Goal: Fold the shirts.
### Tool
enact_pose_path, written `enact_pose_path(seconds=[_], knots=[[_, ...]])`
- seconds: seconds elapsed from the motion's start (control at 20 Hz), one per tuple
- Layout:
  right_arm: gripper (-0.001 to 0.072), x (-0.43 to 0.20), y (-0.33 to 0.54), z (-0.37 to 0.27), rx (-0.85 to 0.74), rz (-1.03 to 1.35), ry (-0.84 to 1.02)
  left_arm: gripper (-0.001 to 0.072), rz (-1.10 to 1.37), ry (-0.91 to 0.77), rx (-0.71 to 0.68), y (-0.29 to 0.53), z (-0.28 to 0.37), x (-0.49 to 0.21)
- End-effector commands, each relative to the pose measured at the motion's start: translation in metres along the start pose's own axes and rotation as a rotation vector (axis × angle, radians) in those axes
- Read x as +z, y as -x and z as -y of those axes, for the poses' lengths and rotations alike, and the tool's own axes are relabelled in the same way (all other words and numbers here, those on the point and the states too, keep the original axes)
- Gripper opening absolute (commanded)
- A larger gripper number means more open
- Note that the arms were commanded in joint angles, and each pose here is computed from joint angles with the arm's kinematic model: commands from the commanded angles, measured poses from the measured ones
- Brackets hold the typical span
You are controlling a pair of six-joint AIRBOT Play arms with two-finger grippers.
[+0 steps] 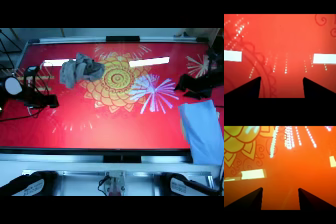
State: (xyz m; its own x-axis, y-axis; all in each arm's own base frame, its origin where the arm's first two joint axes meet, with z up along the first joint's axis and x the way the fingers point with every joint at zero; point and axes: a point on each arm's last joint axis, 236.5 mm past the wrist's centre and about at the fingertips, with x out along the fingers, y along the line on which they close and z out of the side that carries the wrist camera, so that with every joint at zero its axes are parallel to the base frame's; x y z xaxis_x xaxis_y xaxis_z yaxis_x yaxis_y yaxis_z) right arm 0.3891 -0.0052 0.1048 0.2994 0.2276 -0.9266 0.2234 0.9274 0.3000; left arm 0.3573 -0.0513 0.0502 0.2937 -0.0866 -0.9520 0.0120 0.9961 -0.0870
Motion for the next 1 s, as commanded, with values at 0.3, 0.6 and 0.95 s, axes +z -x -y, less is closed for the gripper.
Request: enact_pose_path(seconds=[0.3,0.6,0.95], knots=[[0.0559,0.000,0.000,0.000,0.001,0.000,0.002,0.0596,0.000,0.000,0.001,0.000,0.000,0.000],[0.0559,0.000,0.000,0.000,0.000,0.000,0.002,0.0595,0.000,0.000,0.001,0.000,0.000,0.000],[0.0559,0.001,0.000,0.000,0.001,0.005,0.002,0.0596,0.159,0.062,-0.095,0.001,0.021,0.039]])
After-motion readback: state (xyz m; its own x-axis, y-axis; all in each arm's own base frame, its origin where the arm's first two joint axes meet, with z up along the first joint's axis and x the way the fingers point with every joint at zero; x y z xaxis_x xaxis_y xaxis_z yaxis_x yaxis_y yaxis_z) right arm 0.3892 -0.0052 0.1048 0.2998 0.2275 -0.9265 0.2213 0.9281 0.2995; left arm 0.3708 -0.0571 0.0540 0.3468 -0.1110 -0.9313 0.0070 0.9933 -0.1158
